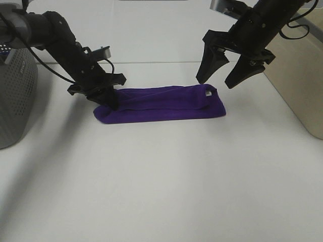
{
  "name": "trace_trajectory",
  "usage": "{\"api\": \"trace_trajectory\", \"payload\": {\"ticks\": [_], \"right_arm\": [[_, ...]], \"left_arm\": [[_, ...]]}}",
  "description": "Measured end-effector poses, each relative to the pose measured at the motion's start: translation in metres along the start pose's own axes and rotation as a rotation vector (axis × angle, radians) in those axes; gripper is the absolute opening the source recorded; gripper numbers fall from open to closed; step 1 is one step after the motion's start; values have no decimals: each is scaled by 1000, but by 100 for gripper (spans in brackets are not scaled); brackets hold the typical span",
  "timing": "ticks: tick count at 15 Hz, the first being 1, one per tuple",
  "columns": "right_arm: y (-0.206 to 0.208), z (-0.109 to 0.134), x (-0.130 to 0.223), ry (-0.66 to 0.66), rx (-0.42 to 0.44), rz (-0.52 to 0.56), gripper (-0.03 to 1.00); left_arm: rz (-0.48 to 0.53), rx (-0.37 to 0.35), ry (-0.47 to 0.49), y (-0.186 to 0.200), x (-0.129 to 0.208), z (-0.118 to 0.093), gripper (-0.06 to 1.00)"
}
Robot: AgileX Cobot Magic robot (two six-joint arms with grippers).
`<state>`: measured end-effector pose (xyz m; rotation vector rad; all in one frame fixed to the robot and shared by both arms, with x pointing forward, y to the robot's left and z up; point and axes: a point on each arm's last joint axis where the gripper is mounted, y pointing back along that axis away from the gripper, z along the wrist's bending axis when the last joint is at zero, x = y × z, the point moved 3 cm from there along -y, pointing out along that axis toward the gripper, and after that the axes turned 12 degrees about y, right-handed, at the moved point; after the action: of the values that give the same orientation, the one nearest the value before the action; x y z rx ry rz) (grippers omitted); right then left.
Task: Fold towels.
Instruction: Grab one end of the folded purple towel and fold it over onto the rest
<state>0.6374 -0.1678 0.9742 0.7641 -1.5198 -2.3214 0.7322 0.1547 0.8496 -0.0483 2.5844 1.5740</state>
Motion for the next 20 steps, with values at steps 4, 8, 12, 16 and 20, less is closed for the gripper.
{"api": "trace_trajectory", "payload": {"ticks": [4, 8, 12, 16, 20], "right_arm": [[0, 4, 7, -1, -32, 55, 79], [0, 5, 7, -1, -37, 60, 79], [16, 13, 5, 9, -38, 21, 79], [38, 23, 4, 29, -28, -33, 79], [53, 31, 3, 43, -22, -69, 79]], "left_arm": [[-10, -77, -58, 53, -1, 3, 4], [-61, 65, -128, 66, -2, -38, 4], [-108, 139, -194, 13, -3, -96, 4], [-127, 165, -177, -1, -11, -113, 4], [-98, 228, -184, -12, -2, -138, 12]]}}
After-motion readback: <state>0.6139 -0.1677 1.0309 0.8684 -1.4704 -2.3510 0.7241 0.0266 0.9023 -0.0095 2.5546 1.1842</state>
